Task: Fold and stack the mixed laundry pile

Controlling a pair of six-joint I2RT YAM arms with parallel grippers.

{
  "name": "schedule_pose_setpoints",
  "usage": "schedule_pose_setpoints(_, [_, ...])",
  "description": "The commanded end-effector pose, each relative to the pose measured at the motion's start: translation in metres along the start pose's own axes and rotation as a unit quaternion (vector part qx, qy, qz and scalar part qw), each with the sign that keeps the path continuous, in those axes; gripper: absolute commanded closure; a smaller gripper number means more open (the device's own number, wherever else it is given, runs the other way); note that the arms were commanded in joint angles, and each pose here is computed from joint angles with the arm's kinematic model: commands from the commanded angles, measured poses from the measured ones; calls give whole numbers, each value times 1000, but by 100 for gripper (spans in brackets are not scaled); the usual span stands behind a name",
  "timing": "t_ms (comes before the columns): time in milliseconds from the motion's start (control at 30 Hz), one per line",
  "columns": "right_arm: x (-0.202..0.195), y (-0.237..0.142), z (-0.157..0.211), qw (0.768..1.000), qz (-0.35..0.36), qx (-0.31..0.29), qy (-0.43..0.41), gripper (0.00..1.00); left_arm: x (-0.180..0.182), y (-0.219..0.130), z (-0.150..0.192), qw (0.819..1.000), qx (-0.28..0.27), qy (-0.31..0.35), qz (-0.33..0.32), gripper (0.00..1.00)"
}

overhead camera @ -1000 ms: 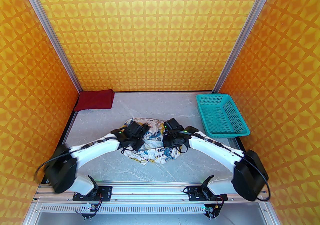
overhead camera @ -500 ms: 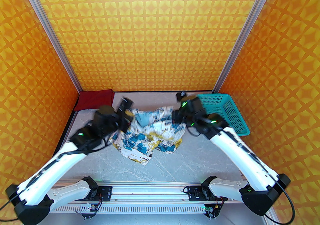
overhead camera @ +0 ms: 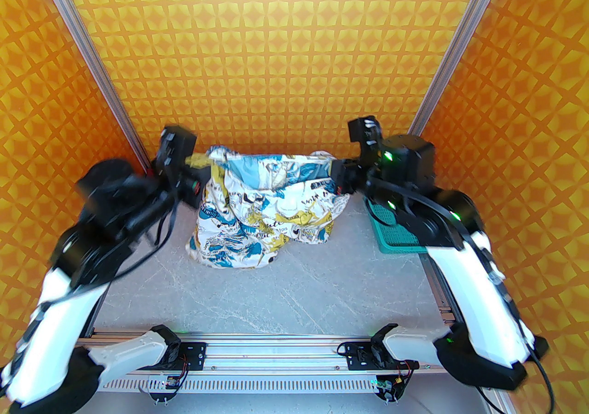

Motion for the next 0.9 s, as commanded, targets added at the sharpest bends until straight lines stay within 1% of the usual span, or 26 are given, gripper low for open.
schedule_pose_setpoints(0, [-20,63,2,999,-18,24,27,100,28,64,15,997,29,-67,-6,100])
schedule_pose_setpoints(33, [-28,74,-5,999,-26,12,38,100,36,75,8,997,14,-76,-3,100])
schedule_pose_setpoints(67, [-36,87,-15,998,-34,-3,48,100,45,94,4,996,10,-88,4,100])
schedule_pose_setpoints(133, [-47,103,-38,996,-53,-41,54,100,53,124,-11,996,-6,-85,22,100])
schedule_pose_setpoints(167, [-50,107,-50,995,-60,-63,49,100,54,137,-22,996,-21,-75,32,100])
schedule_pose_setpoints(233, [-53,107,-72,993,-58,-98,44,100,56,150,-43,995,-53,-66,43,100])
schedule_pose_setpoints(300, [-53,94,-92,988,-61,-136,34,100,54,146,-66,992,-100,-55,57,100])
schedule_pose_setpoints(367, [-51,76,-105,984,-58,-167,26,100,51,132,-80,988,-130,-53,64,100])
schedule_pose_setpoints(433, [-49,62,-108,982,-60,-180,24,100,48,119,-81,989,-123,-56,66,100])
schedule_pose_setpoints(500, [-45,50,-102,981,-76,-175,27,100,40,109,-65,993,-82,-55,70,100])
schedule_pose_setpoints(533, [-44,52,-92,983,-84,-161,30,99,36,101,-56,994,-66,-57,73,100])
schedule_pose_setpoints(600, [-43,50,-64,986,-87,-134,42,98,27,87,-21,994,-24,-74,79,100])
schedule_pose_setpoints(667, [-44,52,-22,990,-82,-97,58,98,19,68,19,992,15,-96,84,100])
schedule_pose_setpoints(733, [-43,50,29,992,-82,-61,80,96,6,53,72,985,79,-119,94,100])
schedule_pose_setpoints(767, [-43,51,63,992,-81,-35,93,92,-1,46,104,978,123,-135,98,99])
schedule_pose_setpoints(800, [-43,53,103,991,-76,1,113,83,-9,40,131,970,162,-149,104,95])
schedule_pose_setpoints(867, [-41,53,170,984,-84,66,145,68,-24,32,192,949,244,-169,110,80])
Point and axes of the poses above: each hand's point on the last joint's axis, 136 mm out from that joint toward the fingers, its own y axis out along the fingers, its own x axis along the line the jaws close on, z = x × y, the point moved 10 cm from there along -y, back along the fingers, and after that the axes turned 7 degrees about -y, right-handed, at the moved point
